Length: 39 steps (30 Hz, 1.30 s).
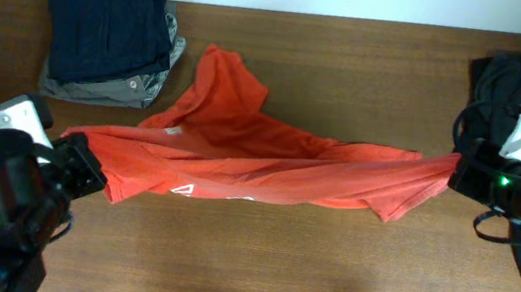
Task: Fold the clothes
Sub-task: 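Lift the shirt hem with both grippers, pulling corners outward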
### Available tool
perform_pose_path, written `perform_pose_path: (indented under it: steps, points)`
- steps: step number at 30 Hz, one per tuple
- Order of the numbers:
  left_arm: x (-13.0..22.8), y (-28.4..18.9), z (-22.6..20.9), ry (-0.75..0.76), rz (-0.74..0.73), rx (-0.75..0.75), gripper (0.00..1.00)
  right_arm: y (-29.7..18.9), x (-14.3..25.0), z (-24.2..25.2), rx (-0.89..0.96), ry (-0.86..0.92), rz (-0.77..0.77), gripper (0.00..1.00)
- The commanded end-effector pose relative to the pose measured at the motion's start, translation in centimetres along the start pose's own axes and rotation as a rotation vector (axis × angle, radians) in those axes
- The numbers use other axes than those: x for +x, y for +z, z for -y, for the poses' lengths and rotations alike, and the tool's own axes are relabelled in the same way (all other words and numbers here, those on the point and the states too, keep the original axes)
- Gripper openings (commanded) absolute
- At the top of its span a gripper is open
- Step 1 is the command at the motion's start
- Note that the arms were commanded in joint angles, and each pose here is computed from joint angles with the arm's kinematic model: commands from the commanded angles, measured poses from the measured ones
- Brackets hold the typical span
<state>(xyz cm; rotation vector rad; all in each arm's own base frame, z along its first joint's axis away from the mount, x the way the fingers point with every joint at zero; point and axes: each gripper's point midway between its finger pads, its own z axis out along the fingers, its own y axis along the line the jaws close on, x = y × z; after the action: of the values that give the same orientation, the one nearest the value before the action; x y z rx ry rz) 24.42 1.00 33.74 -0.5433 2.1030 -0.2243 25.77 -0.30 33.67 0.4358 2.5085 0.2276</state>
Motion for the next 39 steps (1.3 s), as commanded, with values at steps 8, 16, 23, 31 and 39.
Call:
perform_pose_path:
  steps: [8, 16, 23, 31, 39]
  points:
    - [-1.3, -1.5, 0.0, 0.012, 0.039, -0.015, 0.0, -1.2, -0.3, 0.3, 0.021, -0.05, 0.02, 0.04]
    - [-2.4, -1.7, -0.8, 0.01, 0.083, -0.068, 0.0, -1.4, -1.8, -0.3, 0.001, -0.049, 0.081, 0.04]
    - [-5.5, -5.1, -0.1, 0.003, 0.193, -0.055, 0.0, -4.1, -3.1, -1.0, -0.025, -0.055, 0.167, 0.04]
    - [-7.2, -10.3, 1.1, -0.004, 0.263, 0.004, 0.0, -9.0, -2.9, -1.6, -0.046, -0.065, 0.247, 0.04]
    - [-8.8, -14.9, 3.0, -0.002, 0.344, 0.121, 0.0, -12.7, -3.0, -2.0, -0.072, -0.075, 0.34, 0.04]
